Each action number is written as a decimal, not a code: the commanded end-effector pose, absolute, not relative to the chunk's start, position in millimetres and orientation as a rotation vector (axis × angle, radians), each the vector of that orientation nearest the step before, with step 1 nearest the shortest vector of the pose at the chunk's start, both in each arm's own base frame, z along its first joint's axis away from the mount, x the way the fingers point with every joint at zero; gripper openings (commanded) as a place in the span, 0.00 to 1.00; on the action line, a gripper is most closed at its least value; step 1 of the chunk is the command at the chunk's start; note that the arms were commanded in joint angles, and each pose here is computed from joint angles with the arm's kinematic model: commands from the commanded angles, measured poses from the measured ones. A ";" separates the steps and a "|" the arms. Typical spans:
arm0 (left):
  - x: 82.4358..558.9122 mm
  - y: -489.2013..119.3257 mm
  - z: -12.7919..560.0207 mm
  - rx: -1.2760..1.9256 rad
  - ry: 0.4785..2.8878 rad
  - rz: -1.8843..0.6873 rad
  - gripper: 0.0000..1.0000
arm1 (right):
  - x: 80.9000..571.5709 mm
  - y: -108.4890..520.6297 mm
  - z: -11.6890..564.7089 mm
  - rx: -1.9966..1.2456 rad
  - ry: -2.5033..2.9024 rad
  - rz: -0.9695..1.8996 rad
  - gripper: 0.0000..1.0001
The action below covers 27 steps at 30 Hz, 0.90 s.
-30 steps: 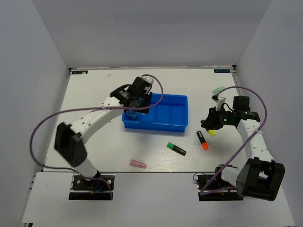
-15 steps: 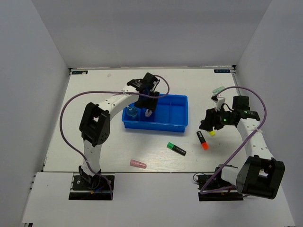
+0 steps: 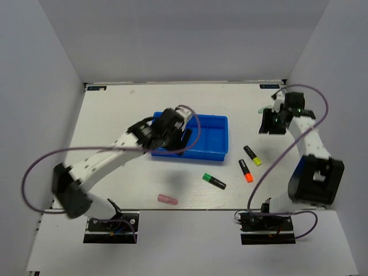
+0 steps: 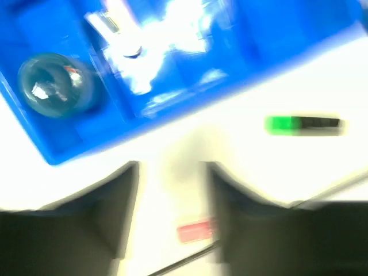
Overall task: Sort the stationery into containers
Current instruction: Grab a piece of stationery with the right arm
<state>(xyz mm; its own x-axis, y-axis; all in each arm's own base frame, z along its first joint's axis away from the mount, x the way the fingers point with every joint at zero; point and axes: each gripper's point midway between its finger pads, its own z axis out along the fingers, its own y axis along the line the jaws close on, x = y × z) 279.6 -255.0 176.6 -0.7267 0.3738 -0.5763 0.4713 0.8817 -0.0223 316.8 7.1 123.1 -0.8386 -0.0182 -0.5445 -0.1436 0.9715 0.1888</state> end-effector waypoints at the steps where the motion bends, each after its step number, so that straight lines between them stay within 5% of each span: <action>1: 215.0 -223.3 188.0 0.680 2.378 -0.263 0.83 | 391.3 -38.4 140.6 0.214 2.522 0.057 0.53; 3: 192.8 -206.3 160.8 0.687 2.416 -0.251 0.93 | 385.3 -41.9 108.6 0.319 2.711 0.042 0.59; 8: 157.4 -150.9 132.8 0.588 2.389 -0.241 0.99 | 466.8 -41.2 127.1 0.230 2.672 0.121 0.68; 11: 148.5 -134.9 132.6 0.544 2.345 -0.262 0.99 | 491.1 -56.2 130.6 0.249 2.607 0.069 0.52; 13: 145.4 -129.7 126.8 0.538 2.347 -0.254 0.99 | 505.6 -70.2 133.9 0.326 2.554 0.023 0.31; 22: 141.0 -121.6 112.0 0.529 2.365 -0.232 0.99 | 541.0 -66.5 94.4 0.422 2.396 0.135 0.35; 27: 141.1 -120.4 108.8 0.549 2.366 -0.217 0.99 | 568.0 -76.6 83.4 0.323 2.346 0.075 0.18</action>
